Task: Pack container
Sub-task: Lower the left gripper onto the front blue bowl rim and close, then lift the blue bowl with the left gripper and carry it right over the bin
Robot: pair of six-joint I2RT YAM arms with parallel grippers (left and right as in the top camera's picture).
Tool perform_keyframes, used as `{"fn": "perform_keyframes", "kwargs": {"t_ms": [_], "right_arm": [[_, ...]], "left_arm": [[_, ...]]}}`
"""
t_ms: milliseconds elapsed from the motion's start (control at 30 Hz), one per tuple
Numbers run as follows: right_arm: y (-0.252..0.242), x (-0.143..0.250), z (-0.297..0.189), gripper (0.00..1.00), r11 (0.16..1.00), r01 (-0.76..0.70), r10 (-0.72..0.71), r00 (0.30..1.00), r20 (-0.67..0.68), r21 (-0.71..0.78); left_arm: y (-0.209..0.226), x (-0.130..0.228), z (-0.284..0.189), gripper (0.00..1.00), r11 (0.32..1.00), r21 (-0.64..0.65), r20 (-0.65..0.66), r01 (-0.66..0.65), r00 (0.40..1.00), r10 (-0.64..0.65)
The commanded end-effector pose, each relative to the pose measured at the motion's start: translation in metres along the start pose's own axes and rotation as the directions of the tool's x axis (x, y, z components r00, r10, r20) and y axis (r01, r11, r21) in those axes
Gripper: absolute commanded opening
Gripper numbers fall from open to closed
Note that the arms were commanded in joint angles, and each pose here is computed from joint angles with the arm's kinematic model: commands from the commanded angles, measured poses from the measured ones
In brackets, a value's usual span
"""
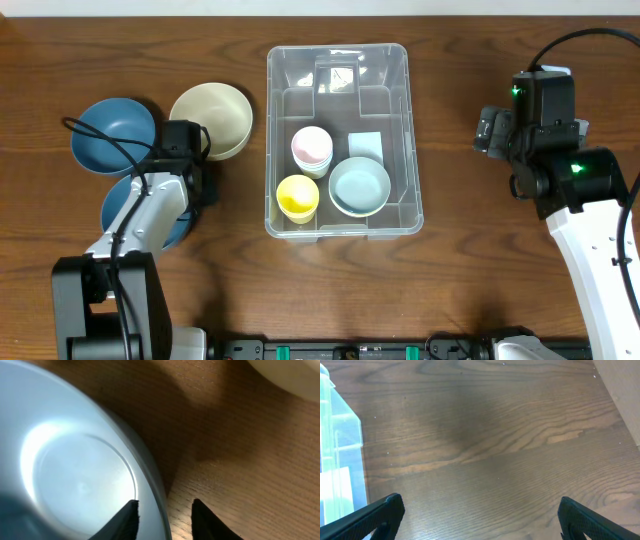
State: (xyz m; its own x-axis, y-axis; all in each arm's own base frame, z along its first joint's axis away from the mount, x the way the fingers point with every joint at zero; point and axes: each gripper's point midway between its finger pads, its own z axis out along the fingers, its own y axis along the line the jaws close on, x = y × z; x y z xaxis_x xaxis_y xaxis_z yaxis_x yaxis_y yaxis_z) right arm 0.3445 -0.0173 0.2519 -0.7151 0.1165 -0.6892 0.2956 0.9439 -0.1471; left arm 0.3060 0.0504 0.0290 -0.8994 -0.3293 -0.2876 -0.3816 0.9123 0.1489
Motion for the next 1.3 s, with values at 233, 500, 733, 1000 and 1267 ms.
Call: {"fn": "perform_keyframes", "kwargs": {"t_ms": [233, 500, 733, 1000, 1267], "right_arm": [[-0.0052, -0.0065, -0.0055, 0.99, 1.000, -0.023, 0.022, 1.000, 0.022, 0.009], [-0.0052, -0.0065, -0.0055, 0.99, 1.000, -0.023, 0.022, 1.000, 0.022, 0.009], [-0.0052, -0.0065, -0.0055, 0.99, 1.000, -0.023, 0.022, 1.000, 0.022, 0.009], [-0.0052, -0.0065, -0.0055, 0.99, 1.000, -0.023, 0.022, 1.000, 0.022, 0.009], [-0.0052, -0.0065, -0.0055, 0.99, 1.000, -0.023, 0.022, 1.000, 0.022, 0.009]], "left_arm": [[0.0009, -0.0009, 0.0015, 0.35, 1.000, -0.010, 0.008, -0.015, 1.000, 0.015], [0.0012, 0.0000, 0.0015, 0.34, 1.000, -0.011, 0.004, -0.016, 1.000, 0.016], [0.0016, 0.0012, 0.0015, 0.33, 1.000, -0.013, -0.001, -0.017, 1.000, 0.017], [0.0011, -0.0002, 0.0015, 0.34, 1.000, -0.011, 0.005, -0.016, 1.000, 0.016], [0.0012, 0.0000, 0.0016, 0.46, 1.000, -0.011, 0.004, -0.016, 1.000, 0.016]]}}
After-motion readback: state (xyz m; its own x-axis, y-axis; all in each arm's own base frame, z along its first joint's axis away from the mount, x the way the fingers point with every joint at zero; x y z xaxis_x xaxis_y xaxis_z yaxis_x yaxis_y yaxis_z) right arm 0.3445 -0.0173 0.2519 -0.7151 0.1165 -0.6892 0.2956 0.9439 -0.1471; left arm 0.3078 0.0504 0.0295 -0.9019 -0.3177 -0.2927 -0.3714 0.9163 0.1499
